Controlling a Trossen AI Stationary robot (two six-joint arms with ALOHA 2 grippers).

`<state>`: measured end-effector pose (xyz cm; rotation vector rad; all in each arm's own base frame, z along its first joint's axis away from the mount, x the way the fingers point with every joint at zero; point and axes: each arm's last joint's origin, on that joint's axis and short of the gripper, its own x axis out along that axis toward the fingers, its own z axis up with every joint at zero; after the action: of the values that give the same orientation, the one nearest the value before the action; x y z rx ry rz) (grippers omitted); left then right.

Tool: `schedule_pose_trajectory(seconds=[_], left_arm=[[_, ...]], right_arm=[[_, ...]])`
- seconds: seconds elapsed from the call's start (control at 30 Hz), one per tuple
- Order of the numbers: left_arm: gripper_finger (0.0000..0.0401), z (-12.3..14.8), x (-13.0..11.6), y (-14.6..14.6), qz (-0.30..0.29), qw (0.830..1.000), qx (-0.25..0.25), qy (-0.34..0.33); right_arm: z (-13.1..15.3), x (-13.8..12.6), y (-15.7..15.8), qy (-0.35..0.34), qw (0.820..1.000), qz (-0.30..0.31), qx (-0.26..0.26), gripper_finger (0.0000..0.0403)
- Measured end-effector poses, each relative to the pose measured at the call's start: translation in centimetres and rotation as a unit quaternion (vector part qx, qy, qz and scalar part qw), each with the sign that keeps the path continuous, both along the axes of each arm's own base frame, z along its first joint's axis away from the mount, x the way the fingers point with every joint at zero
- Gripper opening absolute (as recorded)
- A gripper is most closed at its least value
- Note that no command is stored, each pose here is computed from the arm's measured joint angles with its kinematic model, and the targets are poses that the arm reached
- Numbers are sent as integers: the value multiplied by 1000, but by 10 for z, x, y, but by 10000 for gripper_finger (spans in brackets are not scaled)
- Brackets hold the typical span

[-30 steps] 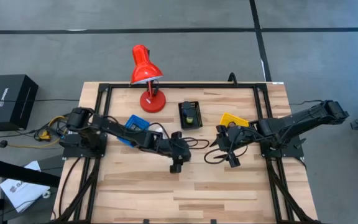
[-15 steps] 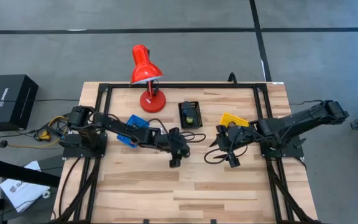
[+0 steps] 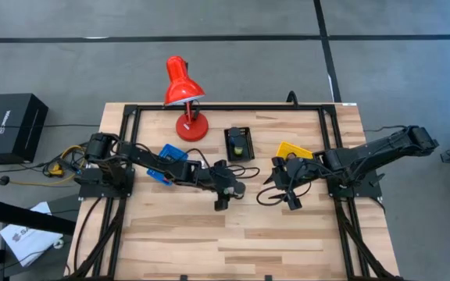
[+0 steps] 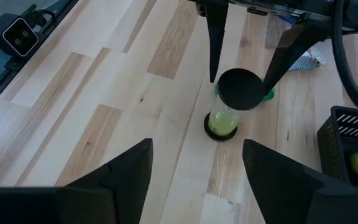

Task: Pick & Place Office items
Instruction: Put the yellow hourglass into the black basket

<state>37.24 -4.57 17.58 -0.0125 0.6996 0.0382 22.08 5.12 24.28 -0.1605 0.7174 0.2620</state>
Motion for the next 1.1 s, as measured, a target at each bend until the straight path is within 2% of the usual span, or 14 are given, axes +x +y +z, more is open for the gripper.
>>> schedule_pose_trajectory(seconds=[0.13,0.3,0.6,0.73,0.83,0.97,1.1], left_arm=[[266,0,0,0,0,1000,0,-1],[265,18,-6,1,-2,1000,1,-16],[264,84,-30,4,-7,994,-3,-113],[264,112,-48,6,-7,990,-7,-142],[264,125,-59,8,-7,987,-9,-158],[264,127,-72,10,-12,986,0,-164],[264,116,-87,12,-19,988,12,-153]], right_arm=[[0,0,0,0,1000,0,0,240],[0,0,0,-3,1000,0,1,240],[9,7,2,-60,998,-3,18,240],[11,15,3,-83,995,-27,42,240],[7,25,3,-102,993,-45,32,240],[-9,46,0,-108,992,-60,26,240],[-25,67,-5,-118,987,-96,57,240]])
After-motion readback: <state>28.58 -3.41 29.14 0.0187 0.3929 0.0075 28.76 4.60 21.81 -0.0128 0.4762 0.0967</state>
